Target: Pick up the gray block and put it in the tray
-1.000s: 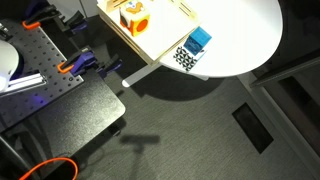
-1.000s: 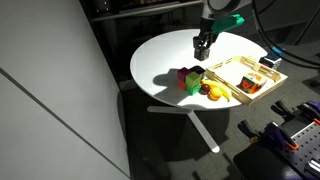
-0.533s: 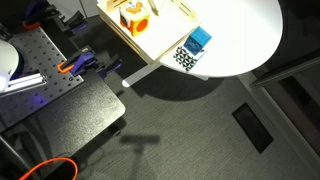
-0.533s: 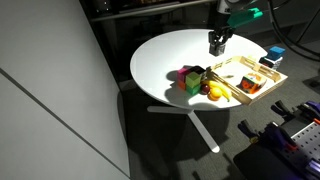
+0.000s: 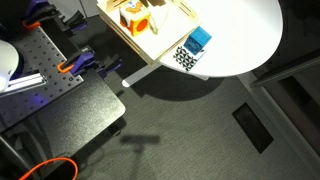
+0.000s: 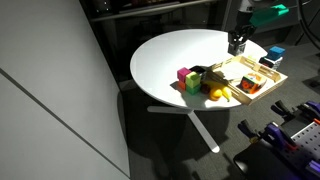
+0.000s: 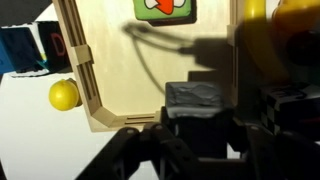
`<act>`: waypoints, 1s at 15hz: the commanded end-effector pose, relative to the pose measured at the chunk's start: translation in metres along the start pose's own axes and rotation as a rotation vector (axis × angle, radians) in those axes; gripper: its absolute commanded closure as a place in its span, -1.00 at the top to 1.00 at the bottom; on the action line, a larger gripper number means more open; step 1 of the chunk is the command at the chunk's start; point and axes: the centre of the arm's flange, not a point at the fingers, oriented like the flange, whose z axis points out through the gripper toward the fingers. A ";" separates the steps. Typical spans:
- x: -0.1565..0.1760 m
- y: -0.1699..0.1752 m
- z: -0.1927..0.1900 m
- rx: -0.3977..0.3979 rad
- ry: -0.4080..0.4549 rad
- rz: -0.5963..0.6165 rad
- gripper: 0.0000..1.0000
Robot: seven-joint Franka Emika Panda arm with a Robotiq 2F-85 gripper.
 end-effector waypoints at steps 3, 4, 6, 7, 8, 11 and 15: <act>-0.031 0.020 -0.027 -0.021 0.043 -0.016 0.87; -0.033 0.019 -0.032 -0.016 0.047 -0.016 0.98; -0.036 0.016 -0.040 -0.003 0.054 -0.021 1.00; -0.037 0.012 -0.045 0.011 0.051 -0.028 1.00; -0.038 0.008 -0.050 0.020 0.049 -0.035 1.00; -0.042 -0.005 -0.061 0.075 0.028 -0.055 1.00; -0.038 -0.015 -0.056 0.090 0.013 -0.053 1.00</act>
